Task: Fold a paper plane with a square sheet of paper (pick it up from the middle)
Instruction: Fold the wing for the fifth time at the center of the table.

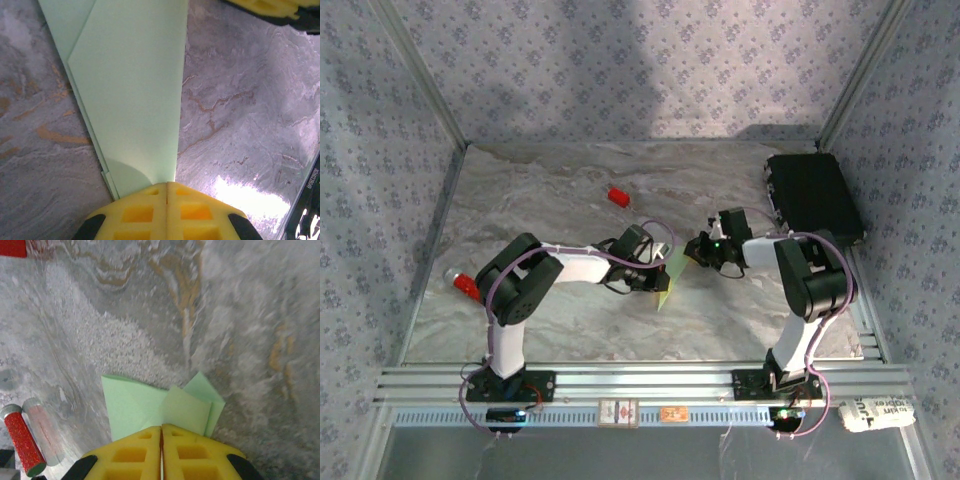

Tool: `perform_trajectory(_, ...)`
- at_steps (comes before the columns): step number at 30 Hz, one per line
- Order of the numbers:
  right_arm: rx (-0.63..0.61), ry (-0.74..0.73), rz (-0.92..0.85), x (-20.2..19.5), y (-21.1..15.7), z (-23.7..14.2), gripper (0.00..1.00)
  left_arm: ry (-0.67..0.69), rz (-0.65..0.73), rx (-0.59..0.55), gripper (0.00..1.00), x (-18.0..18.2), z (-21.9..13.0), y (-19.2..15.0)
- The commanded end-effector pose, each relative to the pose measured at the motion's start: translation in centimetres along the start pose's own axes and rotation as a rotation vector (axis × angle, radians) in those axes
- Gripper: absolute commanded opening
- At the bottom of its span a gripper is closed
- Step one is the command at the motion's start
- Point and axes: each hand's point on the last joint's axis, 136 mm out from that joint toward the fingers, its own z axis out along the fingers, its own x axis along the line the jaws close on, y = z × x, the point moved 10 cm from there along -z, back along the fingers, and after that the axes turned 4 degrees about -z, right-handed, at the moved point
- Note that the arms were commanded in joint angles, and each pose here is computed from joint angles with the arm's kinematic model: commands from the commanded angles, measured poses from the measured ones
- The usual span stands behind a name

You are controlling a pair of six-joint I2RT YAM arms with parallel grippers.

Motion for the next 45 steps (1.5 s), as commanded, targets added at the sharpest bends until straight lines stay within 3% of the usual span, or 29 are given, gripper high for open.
perform_trajectory(1,-0.06,-0.097,0.049,-1.5,1.4,-0.2,0.11,0.175,-0.12,0.154,0.0,4.1,1.0,-3.7)
perform_trajectory(12,-0.114,-0.155,0.092,-2.3,3.3,-1.1,0.11,0.168,-0.119,0.158,0.0,4.1,1.1,-3.7)
perform_trajectory(21,-0.185,-0.06,-0.016,1.6,4.3,-5.0,0.13,0.164,-0.118,0.16,0.0,4.1,1.1,-3.7)
perform_trajectory(27,-0.096,0.061,-0.092,4.1,1.0,-4.2,0.11,0.156,-0.118,0.153,0.0,3.8,1.0,-3.4)
perform_trajectory(39,0.072,0.043,-0.076,3.7,-5.6,0.1,0.07,0.136,-0.103,0.142,0.0,2.9,0.9,-2.7)
perform_trajectory(45,0.096,-0.137,-0.024,0.2,-7.2,0.9,0.04,0.096,-0.092,0.145,0.0,1.6,0.2,-2.1)
